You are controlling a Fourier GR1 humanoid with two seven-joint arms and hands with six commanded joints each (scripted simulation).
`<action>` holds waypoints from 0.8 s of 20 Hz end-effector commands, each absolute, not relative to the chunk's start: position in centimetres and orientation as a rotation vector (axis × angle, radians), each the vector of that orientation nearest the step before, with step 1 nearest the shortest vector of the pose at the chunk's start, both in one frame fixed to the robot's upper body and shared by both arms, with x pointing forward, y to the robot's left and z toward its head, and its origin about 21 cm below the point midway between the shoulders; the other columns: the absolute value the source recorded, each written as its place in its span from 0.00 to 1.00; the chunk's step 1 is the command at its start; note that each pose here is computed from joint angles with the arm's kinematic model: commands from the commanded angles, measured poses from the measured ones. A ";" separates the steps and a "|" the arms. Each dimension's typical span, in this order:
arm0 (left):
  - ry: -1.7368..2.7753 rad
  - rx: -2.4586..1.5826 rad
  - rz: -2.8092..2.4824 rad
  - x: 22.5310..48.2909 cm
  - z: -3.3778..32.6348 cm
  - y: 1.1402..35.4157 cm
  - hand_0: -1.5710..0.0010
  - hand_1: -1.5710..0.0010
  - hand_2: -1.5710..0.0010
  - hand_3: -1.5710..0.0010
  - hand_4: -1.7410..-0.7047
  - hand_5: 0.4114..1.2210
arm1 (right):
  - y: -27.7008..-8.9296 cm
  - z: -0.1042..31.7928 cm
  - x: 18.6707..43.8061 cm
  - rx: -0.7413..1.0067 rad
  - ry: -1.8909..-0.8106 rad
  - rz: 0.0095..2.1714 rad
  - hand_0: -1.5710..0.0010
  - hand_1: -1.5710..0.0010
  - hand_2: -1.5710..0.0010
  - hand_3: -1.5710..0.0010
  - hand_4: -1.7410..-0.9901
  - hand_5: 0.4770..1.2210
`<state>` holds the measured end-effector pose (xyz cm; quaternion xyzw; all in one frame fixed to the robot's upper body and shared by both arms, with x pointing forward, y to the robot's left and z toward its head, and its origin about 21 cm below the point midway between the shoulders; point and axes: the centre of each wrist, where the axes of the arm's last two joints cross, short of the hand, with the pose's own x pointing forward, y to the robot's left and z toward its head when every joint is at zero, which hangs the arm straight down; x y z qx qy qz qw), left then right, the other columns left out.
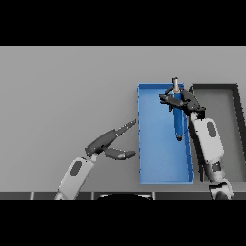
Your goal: Pick up the blue pipe and place it into the blue bin.
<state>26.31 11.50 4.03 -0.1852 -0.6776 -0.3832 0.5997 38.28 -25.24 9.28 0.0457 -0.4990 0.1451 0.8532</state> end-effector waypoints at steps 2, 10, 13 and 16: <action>-1.573 -0.426 -0.885 26.4 4.1 11.8 1.00 1.00 1.00 1.00 0.79 0.10 | -25.2 8.6 38.2 0.101 -0.990 0.266 0.00 0.00 0.03 0.71 0.15 0.92; -1.571 -0.428 -0.874 26.3 3.9 11.5 1.00 1.00 1.00 1.00 0.79 0.10 | -24.3 10.1 37.0 -0.060 -0.912 0.558 0.82 0.83 0.84 0.95 0.65 0.65; -1.564 -0.424 -0.876 26.3 4.1 11.8 1.00 1.00 1.00 1.00 0.79 0.11 | -24.3 10.5 36.9 -0.080 -0.896 0.641 0.91 0.91 0.92 0.98 0.71 0.48; -1.576 -0.434 -0.875 26.2 4.1 11.8 1.00 1.00 1.00 1.00 0.78 0.10 | -24.0 10.6 37.1 -0.102 -0.872 0.701 0.95 0.96 0.96 0.99 0.77 0.40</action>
